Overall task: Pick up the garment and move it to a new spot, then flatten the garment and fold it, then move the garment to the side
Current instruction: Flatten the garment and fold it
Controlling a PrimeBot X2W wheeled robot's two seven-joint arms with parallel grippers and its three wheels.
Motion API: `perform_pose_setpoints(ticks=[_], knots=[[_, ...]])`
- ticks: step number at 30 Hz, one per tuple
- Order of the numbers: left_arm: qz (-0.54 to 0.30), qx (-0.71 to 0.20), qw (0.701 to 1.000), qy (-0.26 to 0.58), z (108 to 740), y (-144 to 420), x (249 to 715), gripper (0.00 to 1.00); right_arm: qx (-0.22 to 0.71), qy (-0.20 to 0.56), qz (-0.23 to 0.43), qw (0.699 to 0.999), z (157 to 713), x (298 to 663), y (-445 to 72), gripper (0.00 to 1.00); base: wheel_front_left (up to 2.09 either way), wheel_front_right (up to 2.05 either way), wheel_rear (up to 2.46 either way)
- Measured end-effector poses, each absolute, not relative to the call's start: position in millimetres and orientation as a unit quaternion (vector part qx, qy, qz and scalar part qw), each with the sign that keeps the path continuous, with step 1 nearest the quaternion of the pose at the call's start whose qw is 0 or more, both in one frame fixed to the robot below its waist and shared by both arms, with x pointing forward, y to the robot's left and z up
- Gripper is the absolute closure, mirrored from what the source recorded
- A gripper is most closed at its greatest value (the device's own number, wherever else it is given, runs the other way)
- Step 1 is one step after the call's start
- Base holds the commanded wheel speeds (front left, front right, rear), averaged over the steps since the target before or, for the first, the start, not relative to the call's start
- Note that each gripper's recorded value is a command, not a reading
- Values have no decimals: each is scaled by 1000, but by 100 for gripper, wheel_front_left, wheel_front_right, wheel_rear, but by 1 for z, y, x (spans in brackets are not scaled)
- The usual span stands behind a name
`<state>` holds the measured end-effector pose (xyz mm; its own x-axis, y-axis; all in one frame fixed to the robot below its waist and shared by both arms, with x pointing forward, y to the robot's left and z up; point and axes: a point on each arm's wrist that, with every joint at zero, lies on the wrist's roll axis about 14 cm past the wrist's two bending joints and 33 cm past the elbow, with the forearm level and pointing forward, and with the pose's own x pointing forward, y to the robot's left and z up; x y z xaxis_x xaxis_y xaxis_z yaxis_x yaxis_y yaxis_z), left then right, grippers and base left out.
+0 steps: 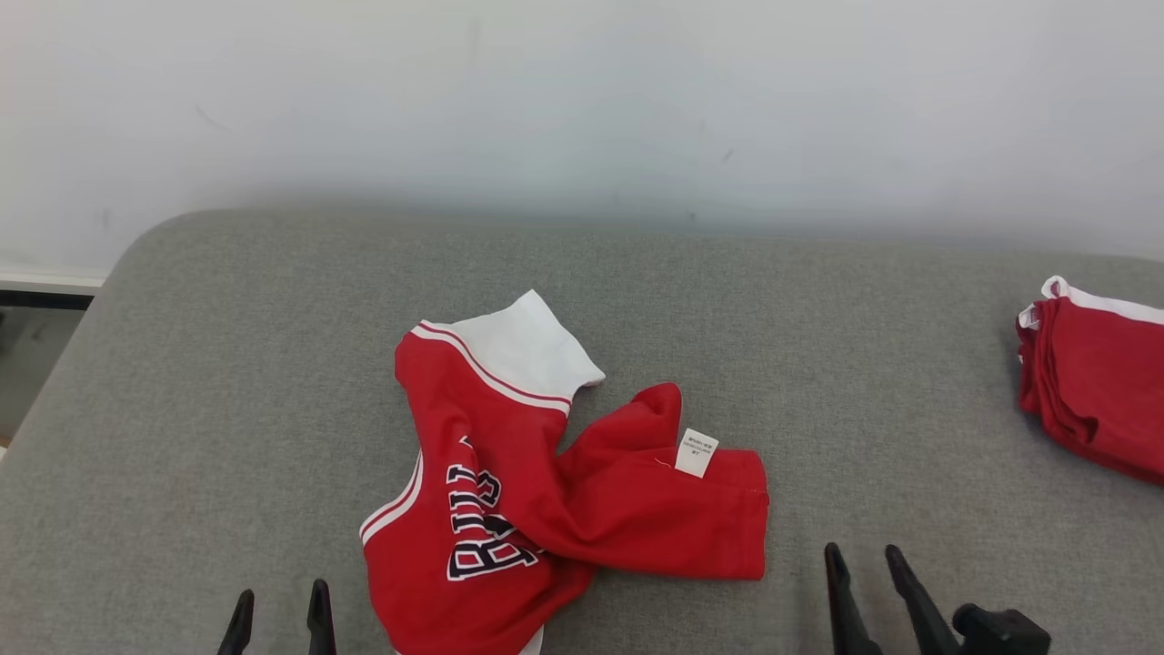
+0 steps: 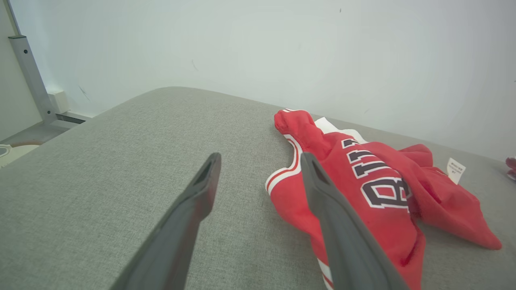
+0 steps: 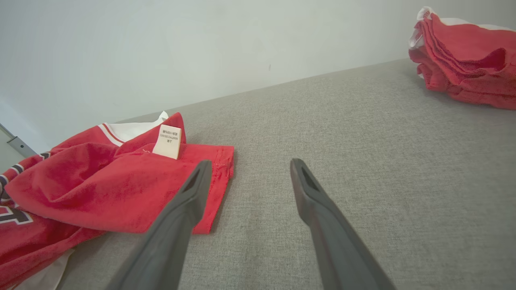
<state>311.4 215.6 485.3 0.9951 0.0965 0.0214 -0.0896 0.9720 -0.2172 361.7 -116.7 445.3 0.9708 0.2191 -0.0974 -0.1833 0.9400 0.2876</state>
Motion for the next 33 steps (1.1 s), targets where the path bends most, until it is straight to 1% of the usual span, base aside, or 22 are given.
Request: perform_pose_setpoints(ticks=[3,5,7,12,15,17,18,19,20,23,27,33], knots=[[47,-102,993,-23,489,217,314,0,142,78,116,980,440,368,-105,0,0,0,0],[49,-103,993,-18,485,218,313,0,135,88,131,978,437,380,-94,0,0,0,0],[49,-102,993,-20,487,219,314,0,135,93,135,977,435,384,-91,0,0,0,0],[50,-110,993,-18,485,218,312,0,131,117,150,973,431,414,-73,0,0,0,0],[53,-113,992,-21,487,219,313,0,123,140,157,970,421,421,-65,0,0,0,0],[57,-120,991,-22,487,221,312,0,112,174,156,966,403,419,-64,0,0,0,0],[60,-120,991,-21,486,222,311,0,108,187,158,964,396,418,-62,30,0,0,0],[62,-121,990,-20,486,223,310,0,109,193,157,962,393,418,-61,67,0,0,0],[65,-122,990,-22,487,224,310,0,109,187,162,963,396,422,-57,100,0,0,0],[71,-121,990,-23,487,228,310,0,106,149,173,968,418,438,-50,100,0,0,0],[73,-122,990,-22,487,228,311,0,100,151,169,969,412,430,-57,100,0,0,0],[64,-129,989,-20,485,222,313,0,108,98,145,979,441,440,-76,100,0,0,0]])
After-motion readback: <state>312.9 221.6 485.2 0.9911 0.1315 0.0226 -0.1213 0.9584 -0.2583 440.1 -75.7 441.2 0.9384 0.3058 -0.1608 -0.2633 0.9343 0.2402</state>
